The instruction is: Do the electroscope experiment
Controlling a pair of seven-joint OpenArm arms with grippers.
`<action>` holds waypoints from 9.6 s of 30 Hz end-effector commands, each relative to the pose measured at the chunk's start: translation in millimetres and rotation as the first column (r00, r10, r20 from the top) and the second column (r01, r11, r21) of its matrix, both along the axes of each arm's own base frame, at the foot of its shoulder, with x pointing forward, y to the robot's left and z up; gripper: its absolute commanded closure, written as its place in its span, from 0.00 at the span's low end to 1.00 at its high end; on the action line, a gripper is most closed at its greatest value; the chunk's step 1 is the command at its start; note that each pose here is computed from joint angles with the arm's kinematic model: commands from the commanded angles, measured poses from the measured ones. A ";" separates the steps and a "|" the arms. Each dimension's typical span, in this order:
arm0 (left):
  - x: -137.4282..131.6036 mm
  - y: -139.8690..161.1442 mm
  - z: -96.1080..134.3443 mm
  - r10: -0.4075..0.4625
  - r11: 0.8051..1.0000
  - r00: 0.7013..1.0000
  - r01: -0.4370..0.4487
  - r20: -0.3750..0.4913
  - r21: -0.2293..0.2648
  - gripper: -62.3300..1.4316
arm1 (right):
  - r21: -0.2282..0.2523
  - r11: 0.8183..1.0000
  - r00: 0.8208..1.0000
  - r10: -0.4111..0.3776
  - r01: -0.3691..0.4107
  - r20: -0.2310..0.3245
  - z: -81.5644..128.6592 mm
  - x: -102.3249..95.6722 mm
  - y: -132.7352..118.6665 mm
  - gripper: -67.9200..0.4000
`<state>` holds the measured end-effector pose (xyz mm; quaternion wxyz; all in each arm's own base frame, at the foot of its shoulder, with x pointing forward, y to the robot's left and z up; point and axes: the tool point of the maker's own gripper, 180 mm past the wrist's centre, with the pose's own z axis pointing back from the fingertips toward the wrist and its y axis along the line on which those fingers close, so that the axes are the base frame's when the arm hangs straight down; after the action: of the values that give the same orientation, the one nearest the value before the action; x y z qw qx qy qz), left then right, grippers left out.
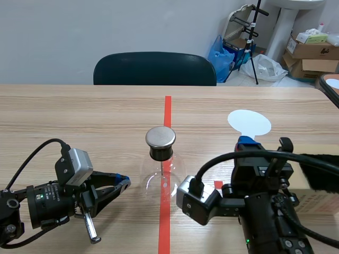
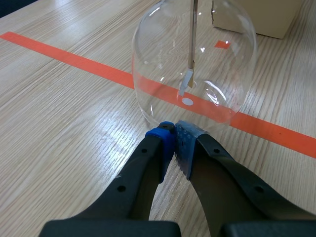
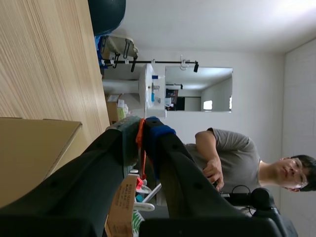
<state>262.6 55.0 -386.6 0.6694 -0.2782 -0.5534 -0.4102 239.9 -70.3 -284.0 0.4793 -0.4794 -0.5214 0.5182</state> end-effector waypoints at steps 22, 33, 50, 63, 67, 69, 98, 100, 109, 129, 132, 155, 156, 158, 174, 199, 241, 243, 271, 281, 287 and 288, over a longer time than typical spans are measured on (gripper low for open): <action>4.6 -3.0 10.5 0.005 0.999 1.000 -0.004 0.024 -0.033 0.93 | -0.003 0.987 0.986 0.162 -0.162 0.043 12.5 0.5 27.0 0.97; 4.6 -3.0 10.5 0.005 0.999 1.000 -0.004 0.024 -0.033 0.93 | -0.016 0.904 0.903 0.428 -0.427 0.042 12.0 -18.2 73.5 0.97; 4.6 -3.0 10.5 0.005 0.999 1.000 -0.004 0.024 -0.033 0.93 | -0.023 0.820 0.819 0.573 -0.572 0.039 11.4 -35.4 98.3 0.97; 4.6 -3.0 10.5 0.005 0.999 1.000 -0.004 0.024 -0.033 0.93 | -0.023 0.820 0.819 0.572 -0.572 0.039 11.4 -35.3 98.2 0.97; 4.6 -3.0 10.5 0.005 0.999 1.000 -0.004 0.024 -0.033 0.93 | -0.023 0.820 0.819 0.572 -0.572 0.039 11.4 -35.3 98.2 0.97; 4.6 -3.0 10.5 0.005 0.999 1.000 -0.004 0.024 -0.033 0.93 | -0.023 0.820 0.819 0.572 -0.572 0.039 11.4 -35.3 98.2 0.97; 4.6 -2.8 10.4 0.005 0.999 1.000 -0.004 0.023 -0.033 0.93 | 0.000 0.996 0.995 0.090 -0.090 0.043 12.5 3.2 14.3 0.97; 4.6 -2.8 10.4 0.005 0.999 1.000 -0.004 0.023 -0.033 0.93 | 0.002 0.998 0.997 0.056 -0.057 0.043 12.5 4.2 8.2 0.97; 4.6 -2.8 10.4 0.005 0.999 1.000 -0.004 0.023 -0.033 0.93 | 0.003 1.000 0.999 0.017 -0.017 0.043 12.5 5.0 1.1 0.97; 4.6 -2.8 10.4 0.005 0.999 1.000 -0.004 0.023 -0.033 0.93 | -0.015 0.914 0.913 0.407 -0.406 0.042 12.0 -16.2 69.9 0.97; 4.6 -2.8 10.4 0.005 0.999 1.000 -0.004 0.023 -0.033 0.93 | -0.018 0.880 0.879 0.474 -0.474 0.041 11.8 -23.1 81.5 0.97; 4.6 -2.8 10.4 0.005 0.999 1.000 -0.004 0.023 -0.033 0.93 | -0.024 0.807 0.806 0.591 -0.590 0.038 11.3 -38.0 101.3 0.97; 4.6 -2.8 10.4 0.005 0.999 1.000 -0.004 0.023 -0.033 0.93 | -0.024 0.807 0.806 0.591 -0.590 0.038 11.3 -38.0 101.3 0.97; 4.6 -2.8 10.4 0.005 0.999 1.000 -0.004 0.023 -0.033 0.93 | -0.024 0.807 0.806 0.591 -0.590 0.038 11.3 -38.0 101.3 0.97; 4.6 -2.8 10.4 0.005 0.999 1.000 -0.004 0.023 -0.033 0.93 | -0.024 0.814 0.813 0.581 -0.581 0.039 11.3 -36.6 99.7 0.97; 4.6 -2.8 10.4 0.005 0.999 1.000 -0.004 0.023 -0.033 0.93 | 0.000 0.996 0.995 0.088 -0.088 0.043 12.4 3.2 13.8 0.97; 4.6 -3.0 10.5 0.005 0.999 1.000 -0.004 0.024 -0.033 0.93 | 0.002 0.999 0.998 0.047 -0.047 0.042 12.3 4.3 6.6 0.97; 4.6 -3.0 10.5 0.005 0.999 1.000 -0.004 0.024 -0.033 0.93 | 0.002 0.999 0.998 0.047 -0.047 0.042 12.3 4.3 6.6 0.97; 4.6 -3.0 10.5 0.005 0.999 1.000 -0.004 0.024 -0.033 0.93 | 0.002 0.999 0.998 0.047 -0.047 0.042 12.3 4.3 6.6 0.97; 4.6 -3.0 10.5 0.005 0.999 1.000 -0.004 0.024 -0.033 0.93 | 0.002 0.999 0.998 0.047 -0.047 0.042 12.3 4.3 6.6 0.97; 4.6 -3.0 10.5 0.005 0.999 1.000 -0.004 0.024 -0.033 0.93 | 0.002 0.999 0.998 0.047 -0.047 0.042 12.3 4.3 6.6 0.97; 4.6 -3.0 10.5 0.005 0.999 1.000 -0.004 0.024 -0.033 0.93 | 0.002 0.999 0.998 0.047 -0.047 0.042 12.3 4.3 6.6 0.97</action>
<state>262.6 55.0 -386.7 0.6695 -0.2781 -0.5533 -0.4103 238.9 -61.6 -284.0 0.4665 -0.4667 -0.5329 0.5297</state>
